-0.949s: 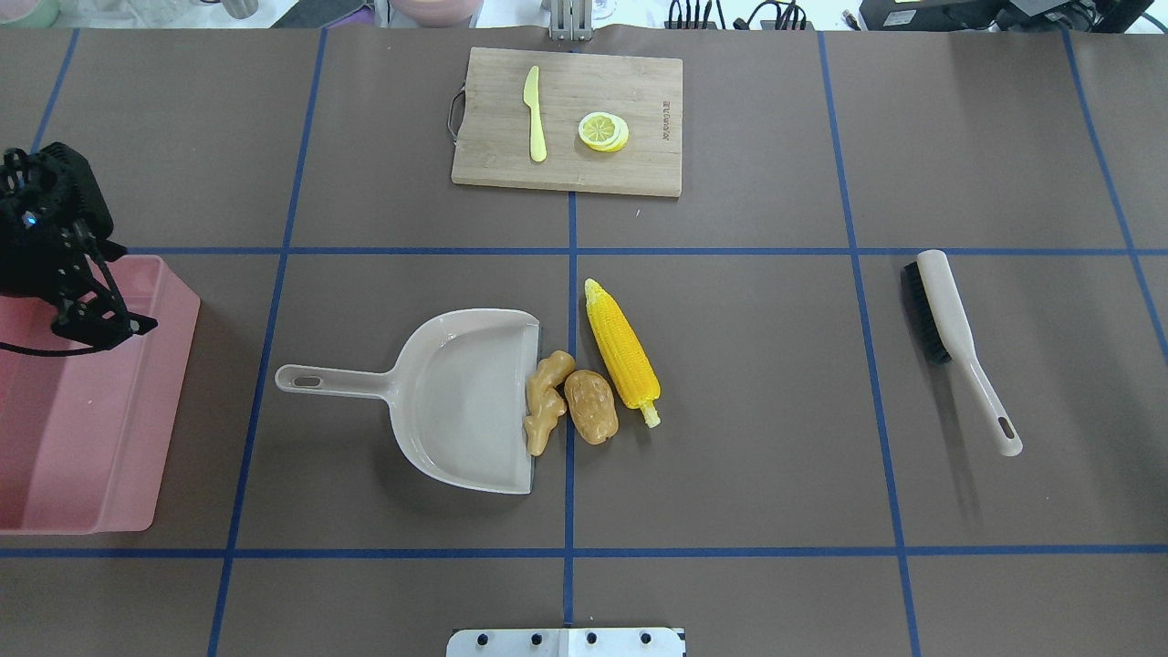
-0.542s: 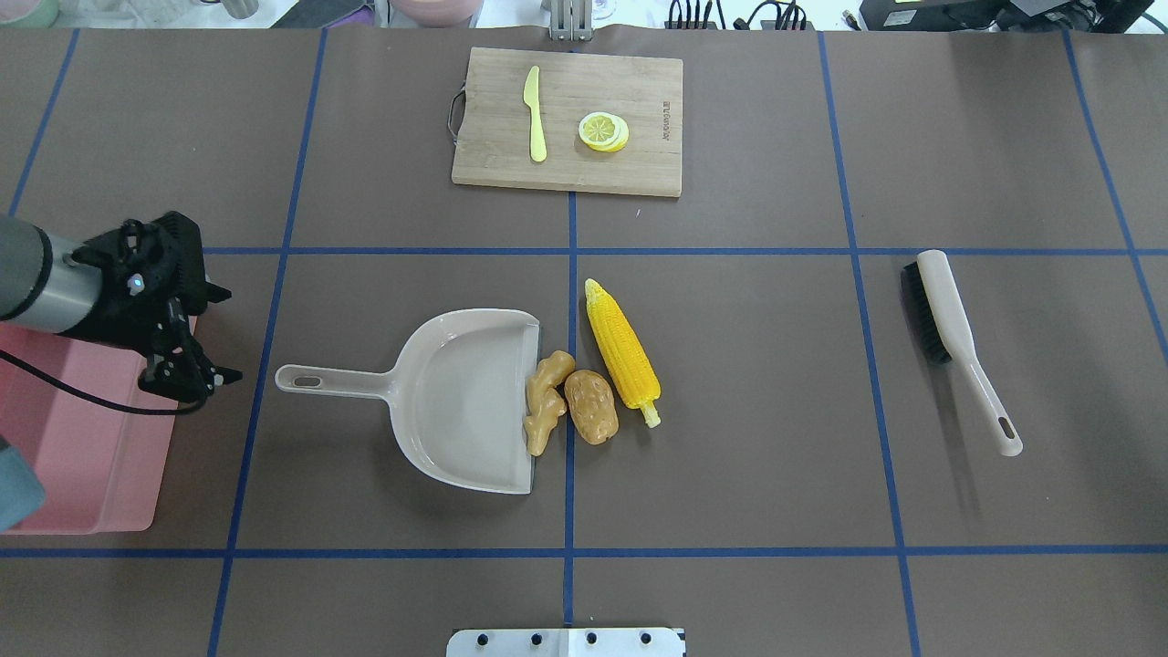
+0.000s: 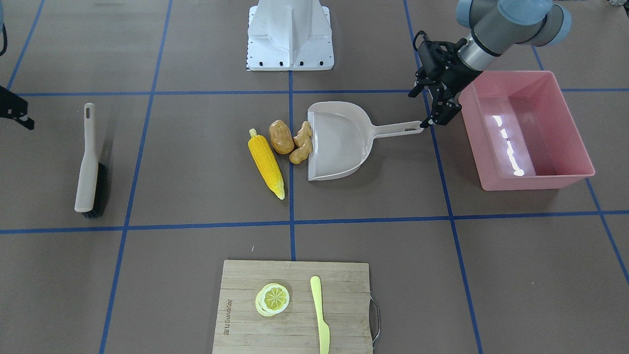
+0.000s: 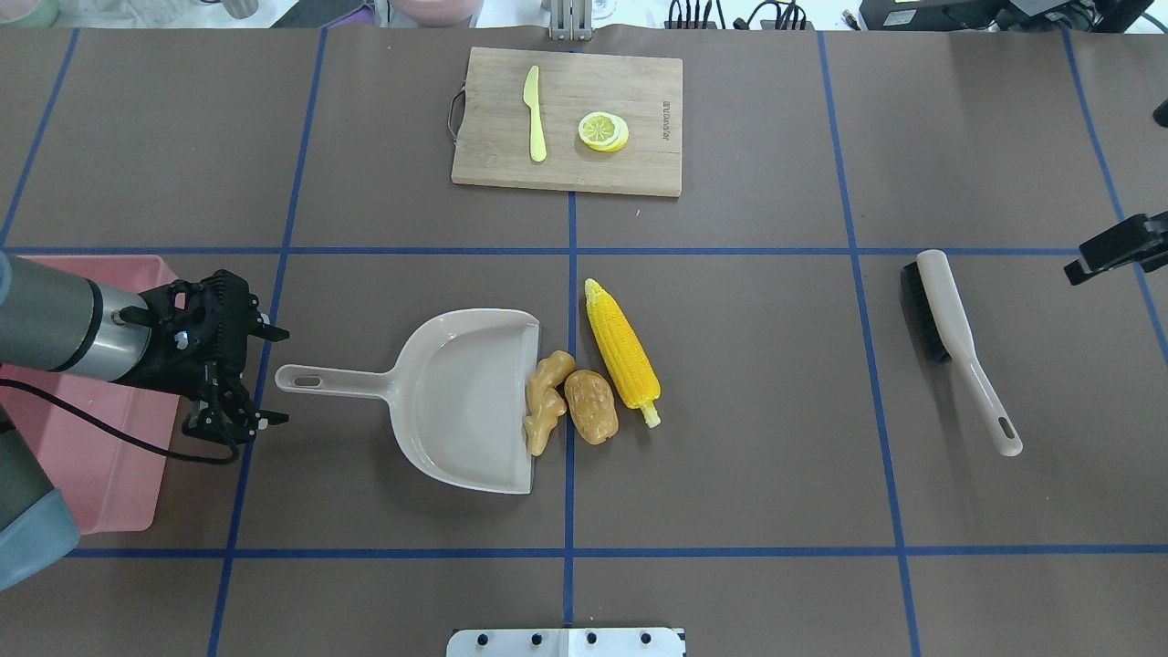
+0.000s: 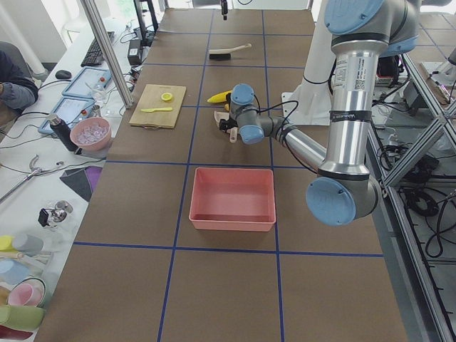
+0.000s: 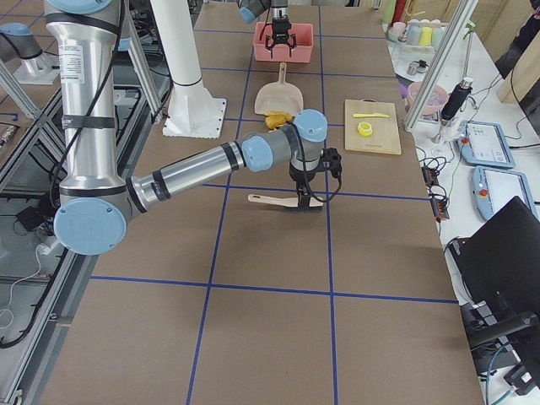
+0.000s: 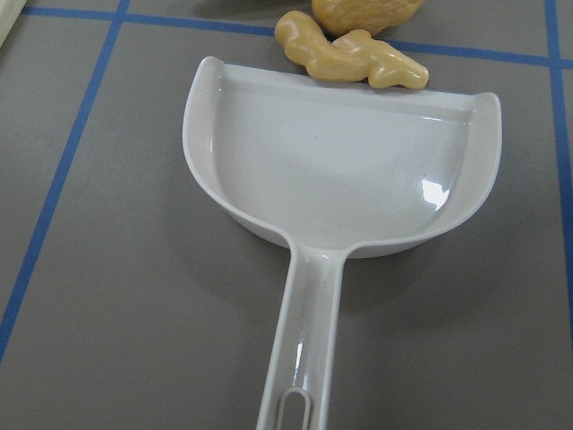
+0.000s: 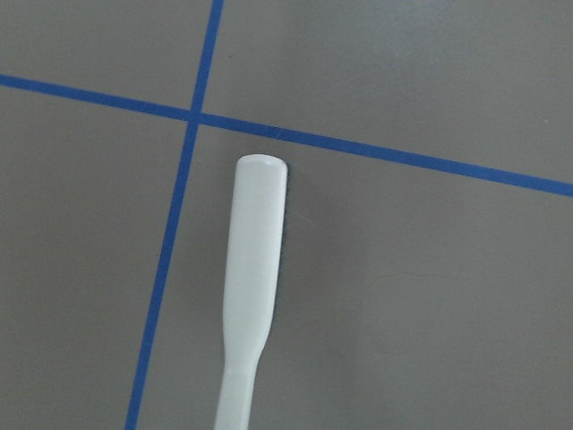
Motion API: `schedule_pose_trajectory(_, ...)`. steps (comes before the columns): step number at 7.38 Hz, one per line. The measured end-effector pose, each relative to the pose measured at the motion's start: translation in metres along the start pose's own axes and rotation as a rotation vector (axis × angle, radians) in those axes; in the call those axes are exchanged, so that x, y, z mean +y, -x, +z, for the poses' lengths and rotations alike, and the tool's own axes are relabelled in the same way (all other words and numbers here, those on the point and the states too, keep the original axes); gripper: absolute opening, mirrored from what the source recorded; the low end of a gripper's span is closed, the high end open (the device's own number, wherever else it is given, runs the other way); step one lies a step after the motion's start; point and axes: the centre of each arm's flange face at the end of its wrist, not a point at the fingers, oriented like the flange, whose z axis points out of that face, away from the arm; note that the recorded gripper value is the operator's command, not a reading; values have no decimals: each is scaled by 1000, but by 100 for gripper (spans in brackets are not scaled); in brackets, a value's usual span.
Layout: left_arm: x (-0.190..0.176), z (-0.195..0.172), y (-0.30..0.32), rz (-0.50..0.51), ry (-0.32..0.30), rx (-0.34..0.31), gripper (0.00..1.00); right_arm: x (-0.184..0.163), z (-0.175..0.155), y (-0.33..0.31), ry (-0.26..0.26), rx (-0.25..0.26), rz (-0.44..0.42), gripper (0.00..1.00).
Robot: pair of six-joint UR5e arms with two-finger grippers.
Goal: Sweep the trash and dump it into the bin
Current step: 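Move the left gripper to the white dustpan handle while the right gripper reaches the brush, then grasp the dustpan handle with the left gripper while the right gripper grasps the brush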
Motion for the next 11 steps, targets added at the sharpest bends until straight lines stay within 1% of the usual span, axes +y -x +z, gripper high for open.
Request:
schedule_pose_trajectory(2,-4,16,7,31,5,-18,97,23,39,52,-9,-4,-26,100)
schedule_pose_trajectory(3,-6,21,11,61,10,-39,97,36,65,74,-10,14,-30,100)
schedule_pose_trajectory(4,-9,26,15,78,16,-61,97,49,85,84,-3,38,-33,100)
schedule_pose_trajectory(5,-9,34,18,84,22,-71,97,58,98,84,11,56,-33,100)
schedule_pose_trajectory(8,-16,57,12,103,17,-52,97,71,120,69,52,95,-15,100)
schedule_pose_trajectory(10,-18,72,7,104,23,-29,97,69,133,62,67,102,1,100)
schedule_pose_trajectory(11,-20,77,1,107,21,-17,97,69,137,60,75,98,23,98)
